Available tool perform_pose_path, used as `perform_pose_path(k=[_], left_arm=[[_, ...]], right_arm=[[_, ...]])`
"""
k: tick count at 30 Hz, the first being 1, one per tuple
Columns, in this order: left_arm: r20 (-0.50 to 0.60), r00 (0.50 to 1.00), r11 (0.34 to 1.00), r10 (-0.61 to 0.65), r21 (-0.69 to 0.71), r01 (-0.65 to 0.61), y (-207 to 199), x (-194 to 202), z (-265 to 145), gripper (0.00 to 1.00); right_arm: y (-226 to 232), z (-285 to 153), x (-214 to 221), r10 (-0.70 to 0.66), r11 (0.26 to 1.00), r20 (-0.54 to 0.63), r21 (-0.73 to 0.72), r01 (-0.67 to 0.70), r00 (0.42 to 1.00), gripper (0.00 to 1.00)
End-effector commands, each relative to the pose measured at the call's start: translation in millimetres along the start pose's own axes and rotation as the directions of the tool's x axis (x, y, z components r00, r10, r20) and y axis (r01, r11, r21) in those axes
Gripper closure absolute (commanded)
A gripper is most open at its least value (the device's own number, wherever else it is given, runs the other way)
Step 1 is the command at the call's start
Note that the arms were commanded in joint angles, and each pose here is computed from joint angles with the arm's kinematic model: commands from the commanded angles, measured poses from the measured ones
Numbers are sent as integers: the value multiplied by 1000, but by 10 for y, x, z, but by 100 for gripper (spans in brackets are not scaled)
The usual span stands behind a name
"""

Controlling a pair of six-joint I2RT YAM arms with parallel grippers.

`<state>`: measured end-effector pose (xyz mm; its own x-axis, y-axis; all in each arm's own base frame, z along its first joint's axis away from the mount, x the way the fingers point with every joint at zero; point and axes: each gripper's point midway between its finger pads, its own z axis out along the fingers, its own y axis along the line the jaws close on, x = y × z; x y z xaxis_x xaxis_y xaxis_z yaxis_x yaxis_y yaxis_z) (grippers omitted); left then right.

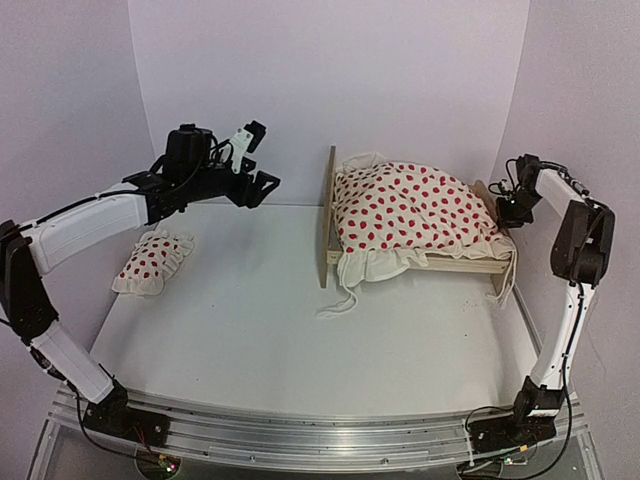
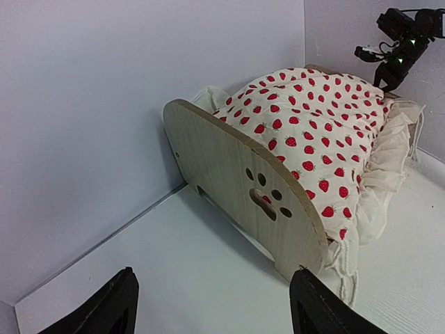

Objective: Set up the pet bed

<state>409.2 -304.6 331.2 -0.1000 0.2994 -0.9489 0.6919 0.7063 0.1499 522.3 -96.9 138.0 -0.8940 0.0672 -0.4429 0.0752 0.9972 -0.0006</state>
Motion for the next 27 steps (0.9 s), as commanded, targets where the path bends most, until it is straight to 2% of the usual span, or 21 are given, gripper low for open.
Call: perform_pose_path(k=[1, 4, 9, 13, 18, 22, 23, 27], left_arm=[[101, 995, 999, -25, -45, 30, 79, -127, -390, 24], [83, 996, 996, -45, -73, 51, 114, 16, -524, 24], [74, 997, 995, -13, -98, 21, 102, 168, -735, 25], [97, 993, 997, 73, -37, -69, -66, 208, -913, 29], [125, 982, 989, 142, 24, -146, -268, 356, -1167, 31], [94, 985, 985, 143, 83, -151, -388, 475, -1263, 34], [90, 984, 983, 151, 96, -159, -416, 493, -1287, 35], [74, 975, 964, 209, 151, -218, -536, 615, -1376, 39]], right_arm=[[1172, -132, 276, -230, 940, -13, -260, 219, 973, 94], [1543, -254, 362, -266, 936, -13, -242, 255, 964, 96], [1991, -457, 512, -231, 949, -4, -222, 225, 973, 99], [2328, -632, 636, -122, 977, -6, -175, 119, 993, 97], [2433, -683, 760, -4, 992, -13, -123, 2, 1000, 97], [2372, -797, 839, 101, 992, 6, -72, -101, 995, 98], [2380, -848, 858, 108, 992, 18, -67, -106, 994, 94], [2397, -1009, 903, 103, 992, 27, -81, -100, 994, 58]])
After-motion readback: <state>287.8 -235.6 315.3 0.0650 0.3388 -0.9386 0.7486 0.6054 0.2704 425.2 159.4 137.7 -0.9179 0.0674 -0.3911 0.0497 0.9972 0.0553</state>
